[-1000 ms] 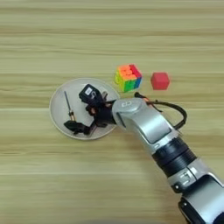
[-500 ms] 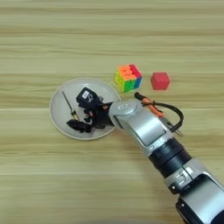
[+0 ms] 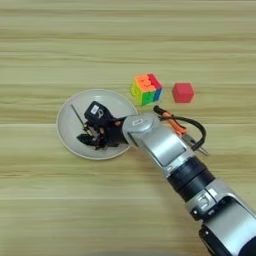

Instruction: Move the objects on the table

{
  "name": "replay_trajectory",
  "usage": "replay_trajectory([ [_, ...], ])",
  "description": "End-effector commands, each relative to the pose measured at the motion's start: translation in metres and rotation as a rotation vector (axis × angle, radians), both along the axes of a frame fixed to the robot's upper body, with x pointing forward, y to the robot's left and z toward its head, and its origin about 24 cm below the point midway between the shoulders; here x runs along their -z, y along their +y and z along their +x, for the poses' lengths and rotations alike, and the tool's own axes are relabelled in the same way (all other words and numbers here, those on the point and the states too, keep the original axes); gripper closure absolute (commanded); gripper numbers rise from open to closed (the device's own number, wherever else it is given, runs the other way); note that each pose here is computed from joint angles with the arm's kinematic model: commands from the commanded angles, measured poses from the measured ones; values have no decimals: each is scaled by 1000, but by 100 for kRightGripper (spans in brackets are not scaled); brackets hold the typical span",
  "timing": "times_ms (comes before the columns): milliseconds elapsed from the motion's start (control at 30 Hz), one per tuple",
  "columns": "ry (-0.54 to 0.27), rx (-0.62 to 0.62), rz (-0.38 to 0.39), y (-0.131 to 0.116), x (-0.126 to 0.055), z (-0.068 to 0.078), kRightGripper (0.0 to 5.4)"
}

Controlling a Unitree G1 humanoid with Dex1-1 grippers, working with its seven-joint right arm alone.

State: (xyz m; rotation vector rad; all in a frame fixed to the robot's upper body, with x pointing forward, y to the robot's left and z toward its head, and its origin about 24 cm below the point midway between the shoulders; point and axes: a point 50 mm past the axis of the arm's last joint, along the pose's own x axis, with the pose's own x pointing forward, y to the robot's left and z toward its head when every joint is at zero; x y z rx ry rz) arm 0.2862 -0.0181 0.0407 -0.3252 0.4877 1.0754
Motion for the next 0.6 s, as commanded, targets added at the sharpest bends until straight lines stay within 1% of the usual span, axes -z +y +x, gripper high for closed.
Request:
replay_trajectory([
  [33, -108, 36, -22, -3, -18, 17, 361],
  [233, -117, 65, -30, -9, -17, 23, 414],
  [367, -130, 95, -31, -15, -19, 30, 447],
  [600, -148, 132, -26, -22, -23, 38, 455],
])
